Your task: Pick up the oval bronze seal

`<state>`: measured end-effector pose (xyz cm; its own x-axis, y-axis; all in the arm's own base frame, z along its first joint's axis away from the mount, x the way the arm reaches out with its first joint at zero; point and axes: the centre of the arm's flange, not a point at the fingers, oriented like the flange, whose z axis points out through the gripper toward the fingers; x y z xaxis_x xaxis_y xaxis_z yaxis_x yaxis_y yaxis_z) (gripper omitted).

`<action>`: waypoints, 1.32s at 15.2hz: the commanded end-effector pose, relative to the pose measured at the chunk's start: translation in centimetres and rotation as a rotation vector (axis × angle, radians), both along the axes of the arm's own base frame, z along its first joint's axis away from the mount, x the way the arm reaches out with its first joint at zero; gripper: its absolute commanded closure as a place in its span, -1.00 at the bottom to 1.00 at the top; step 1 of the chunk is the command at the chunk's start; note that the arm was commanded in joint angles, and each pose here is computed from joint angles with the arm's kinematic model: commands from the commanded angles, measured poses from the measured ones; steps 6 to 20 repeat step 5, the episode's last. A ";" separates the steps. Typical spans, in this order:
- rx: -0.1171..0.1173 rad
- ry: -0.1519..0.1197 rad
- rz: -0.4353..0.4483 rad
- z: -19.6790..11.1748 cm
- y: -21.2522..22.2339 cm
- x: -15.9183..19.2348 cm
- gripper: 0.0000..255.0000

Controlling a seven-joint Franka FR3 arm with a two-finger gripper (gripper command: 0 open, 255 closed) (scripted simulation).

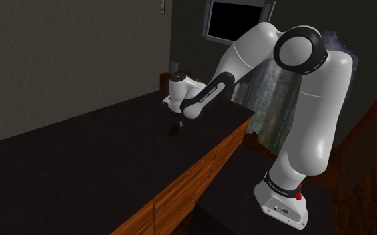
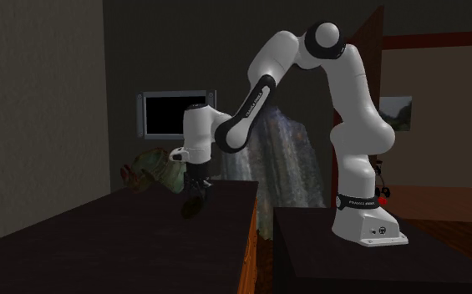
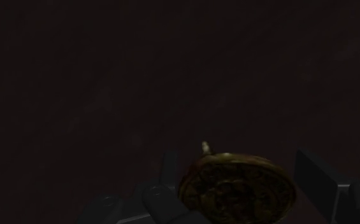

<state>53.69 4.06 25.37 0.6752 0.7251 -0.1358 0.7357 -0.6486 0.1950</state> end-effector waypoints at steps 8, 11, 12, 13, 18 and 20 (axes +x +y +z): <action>0.000 0.000 0.000 2.2 0.0 -0.1 1.00; 0.000 0.000 0.000 2.2 0.0 -0.1 1.00; 0.000 0.000 0.000 2.2 0.0 -0.1 1.00; 0.000 0.000 0.000 2.2 0.0 -0.1 1.00; 0.000 0.000 0.000 2.2 0.0 -0.1 1.00; 0.000 0.000 0.000 2.2 0.0 -0.1 1.00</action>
